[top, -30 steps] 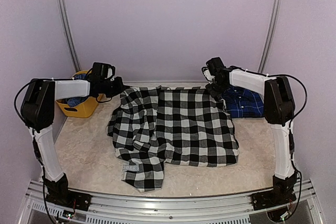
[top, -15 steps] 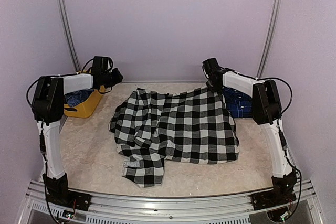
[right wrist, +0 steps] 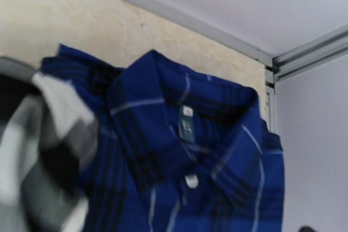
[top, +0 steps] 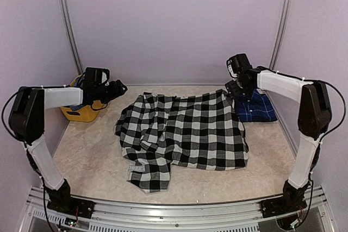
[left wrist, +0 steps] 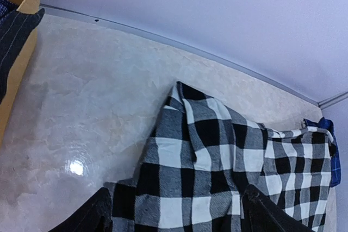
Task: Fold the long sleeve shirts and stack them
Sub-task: Flatten out the crumpled shirt at the center of the board.
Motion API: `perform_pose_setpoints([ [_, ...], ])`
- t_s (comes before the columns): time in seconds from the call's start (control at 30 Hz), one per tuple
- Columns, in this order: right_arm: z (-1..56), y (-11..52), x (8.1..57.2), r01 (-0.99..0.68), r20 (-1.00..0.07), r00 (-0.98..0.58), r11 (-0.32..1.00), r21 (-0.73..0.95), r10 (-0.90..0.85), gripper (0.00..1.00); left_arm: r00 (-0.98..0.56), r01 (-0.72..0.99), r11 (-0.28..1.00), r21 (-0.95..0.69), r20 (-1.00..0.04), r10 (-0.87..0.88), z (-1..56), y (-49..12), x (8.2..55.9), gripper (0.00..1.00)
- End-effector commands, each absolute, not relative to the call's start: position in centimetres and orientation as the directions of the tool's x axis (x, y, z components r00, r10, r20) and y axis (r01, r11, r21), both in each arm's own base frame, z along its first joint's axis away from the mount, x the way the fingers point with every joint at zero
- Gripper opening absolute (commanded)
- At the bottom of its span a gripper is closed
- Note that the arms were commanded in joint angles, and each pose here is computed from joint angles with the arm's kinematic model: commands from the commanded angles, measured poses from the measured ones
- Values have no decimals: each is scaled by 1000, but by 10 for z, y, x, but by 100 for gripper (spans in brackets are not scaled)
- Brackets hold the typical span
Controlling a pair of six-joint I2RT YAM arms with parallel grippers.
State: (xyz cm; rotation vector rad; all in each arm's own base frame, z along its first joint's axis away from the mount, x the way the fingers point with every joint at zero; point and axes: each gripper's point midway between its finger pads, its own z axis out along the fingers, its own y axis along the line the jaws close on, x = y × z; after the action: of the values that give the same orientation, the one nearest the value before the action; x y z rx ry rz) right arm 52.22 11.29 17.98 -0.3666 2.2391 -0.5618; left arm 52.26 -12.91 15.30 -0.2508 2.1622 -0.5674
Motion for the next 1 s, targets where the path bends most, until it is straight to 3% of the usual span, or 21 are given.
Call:
perform_pose_setpoints([
  [0.0,189,144,482,-152,-695,-607,915,-373,-384,96,-590,173,847,-503,-741,-320,177,-165,461,80],
  [0.2,150,191,407,-339,-676,-639,923,-182,-368,94,-630,277,784,-556,-721,-289,166,-204,387,84],
  [0.47,103,223,324,-487,-630,-716,862,143,-301,94,-720,320,721,-614,-652,-236,122,-240,349,88],
  [0.7,64,228,282,-464,-535,-808,826,320,-247,94,-773,306,698,-648,-596,-215,87,-252,338,90],
  [0.97,30,210,269,-375,-446,-868,876,304,-218,94,-825,204,777,-595,-532,-191,34,-235,334,91],
])
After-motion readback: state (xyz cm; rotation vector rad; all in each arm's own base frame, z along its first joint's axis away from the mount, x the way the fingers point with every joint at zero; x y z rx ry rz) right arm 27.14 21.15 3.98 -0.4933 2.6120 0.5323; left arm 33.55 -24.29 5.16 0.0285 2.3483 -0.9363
